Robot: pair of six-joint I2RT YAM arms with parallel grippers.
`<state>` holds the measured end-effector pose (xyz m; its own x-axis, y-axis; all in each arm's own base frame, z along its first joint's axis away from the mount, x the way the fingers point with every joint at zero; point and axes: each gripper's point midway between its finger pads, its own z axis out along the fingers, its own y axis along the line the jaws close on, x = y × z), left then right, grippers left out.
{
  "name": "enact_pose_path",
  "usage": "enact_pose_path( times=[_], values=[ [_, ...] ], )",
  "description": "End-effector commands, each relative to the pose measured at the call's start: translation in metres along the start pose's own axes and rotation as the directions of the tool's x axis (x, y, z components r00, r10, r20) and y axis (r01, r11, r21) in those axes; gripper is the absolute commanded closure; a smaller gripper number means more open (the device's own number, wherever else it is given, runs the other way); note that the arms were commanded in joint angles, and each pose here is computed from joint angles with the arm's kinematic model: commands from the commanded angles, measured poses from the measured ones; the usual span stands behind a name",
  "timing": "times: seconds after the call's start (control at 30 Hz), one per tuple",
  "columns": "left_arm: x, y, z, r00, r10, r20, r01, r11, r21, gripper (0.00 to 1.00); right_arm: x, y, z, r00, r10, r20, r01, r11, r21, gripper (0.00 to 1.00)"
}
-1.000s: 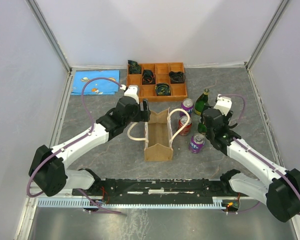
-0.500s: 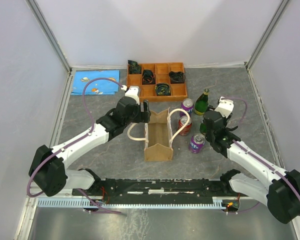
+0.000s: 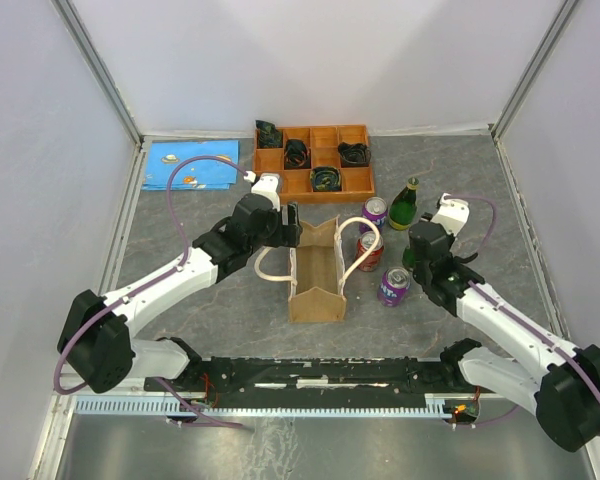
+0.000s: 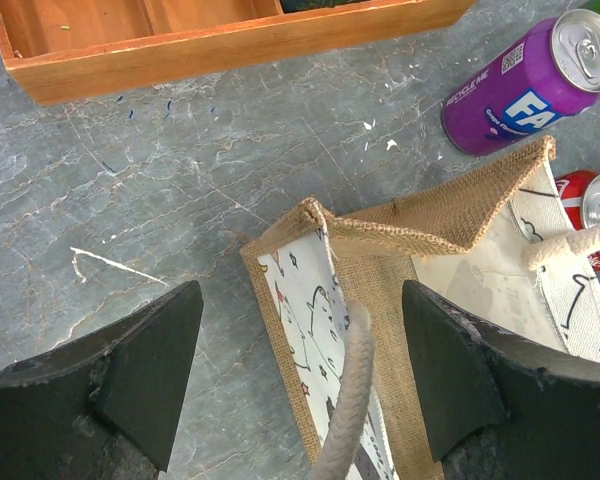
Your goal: Place the beverage into the canvas bag
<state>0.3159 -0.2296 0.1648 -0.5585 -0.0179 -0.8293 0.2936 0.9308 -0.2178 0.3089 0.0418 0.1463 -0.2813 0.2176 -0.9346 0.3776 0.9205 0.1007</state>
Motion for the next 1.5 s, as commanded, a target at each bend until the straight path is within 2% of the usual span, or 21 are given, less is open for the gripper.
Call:
enact_pose_path(
  times=[0.0, 0.13, 0.3, 0.67, 0.8, 1.07, 1.47],
  values=[
    [-0.017, -0.006, -0.005, 0.999, -0.004, 0.034, 0.003, 1.0, 0.019, 0.14, -0.032, 0.007, -0.011, 0.999, 0.025, 0.028, -0.024, 0.999, -0.032, 1.0],
    [-0.021, -0.003, -0.007, 1.0, -0.017, -0.006, 0.017, 1.0, -0.026, 0.14, -0.047, 0.006, -0.019, 0.999, 0.019, 0.038, -0.017, 0.999, -0.043, 1.0],
    [-0.035, -0.004, -0.012, 1.0, -0.014, 0.023, 0.015, 1.0, -0.027, 0.14, -0.063, 0.005, -0.026, 0.999, 0.005, 0.052, -0.003, 0.999, -0.046, 1.0],
    [-0.042, 0.002, -0.016, 1.0, -0.021, 0.016, 0.022, 0.999, -0.045, 0.14, -0.095, 0.012, -0.034, 0.997, 0.012, 0.082, -0.007, 0.998, -0.061, 1.0],
    [-0.044, 0.02, -0.017, 1.0, -0.03, 0.009, 0.031, 0.993, -0.116, 0.14, -0.111, 0.018, -0.037, 0.995, 0.023, 0.099, -0.016, 0.997, -0.072, 1.0],
    [-0.043, 0.049, -0.018, 0.997, -0.072, -0.019, 0.067, 0.983, -0.171, 0.14, -0.151, 0.044, -0.041, 0.993, 0.002, 0.115, 0.014, 0.991, -0.136, 1.0],
    [-0.03, 0.074, -0.019, 0.992, -0.123, -0.038, 0.111, 0.968, -0.225, 0.14, -0.205, 0.091, -0.048, 0.989, 0.04, 0.14, -0.001, 0.964, -0.267, 1.0]
  ],
)
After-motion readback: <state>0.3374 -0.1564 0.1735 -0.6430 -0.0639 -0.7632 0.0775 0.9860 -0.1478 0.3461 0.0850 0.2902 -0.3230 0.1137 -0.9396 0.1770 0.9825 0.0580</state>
